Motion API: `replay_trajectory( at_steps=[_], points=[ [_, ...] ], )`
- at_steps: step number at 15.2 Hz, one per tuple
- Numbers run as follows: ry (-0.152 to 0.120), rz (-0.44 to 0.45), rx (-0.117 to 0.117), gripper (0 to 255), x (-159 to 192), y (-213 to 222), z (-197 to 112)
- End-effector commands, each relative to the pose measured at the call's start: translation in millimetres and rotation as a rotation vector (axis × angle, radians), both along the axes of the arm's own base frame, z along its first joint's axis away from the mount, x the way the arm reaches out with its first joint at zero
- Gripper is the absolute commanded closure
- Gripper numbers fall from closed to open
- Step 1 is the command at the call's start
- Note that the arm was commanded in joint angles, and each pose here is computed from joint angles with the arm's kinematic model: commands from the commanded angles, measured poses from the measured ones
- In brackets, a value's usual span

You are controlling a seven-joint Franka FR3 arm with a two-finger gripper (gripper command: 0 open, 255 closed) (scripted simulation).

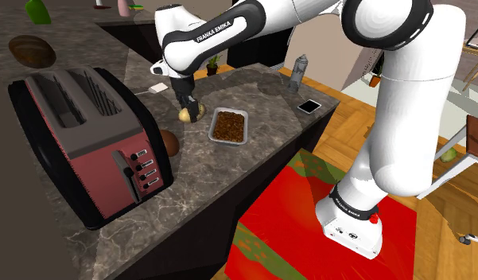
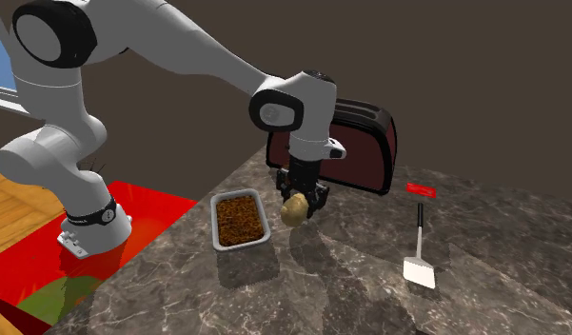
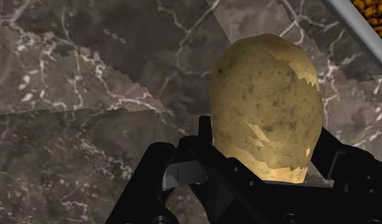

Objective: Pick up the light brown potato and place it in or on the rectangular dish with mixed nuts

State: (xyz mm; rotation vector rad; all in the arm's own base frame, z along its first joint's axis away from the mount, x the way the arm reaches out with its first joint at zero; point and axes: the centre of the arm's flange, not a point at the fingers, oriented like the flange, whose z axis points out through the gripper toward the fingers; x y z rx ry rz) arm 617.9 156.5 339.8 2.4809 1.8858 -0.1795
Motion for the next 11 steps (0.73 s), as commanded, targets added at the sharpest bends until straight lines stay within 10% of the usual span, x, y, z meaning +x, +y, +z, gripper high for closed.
replay_trajectory(
  at_steps=[1,11],
  points=[
    [0.0,0.0,0.0,255,-0.8,-0.1,10.6],
    [0.0,0.0,0.0,255,-0.8,-0.1,63.3]
  ],
)
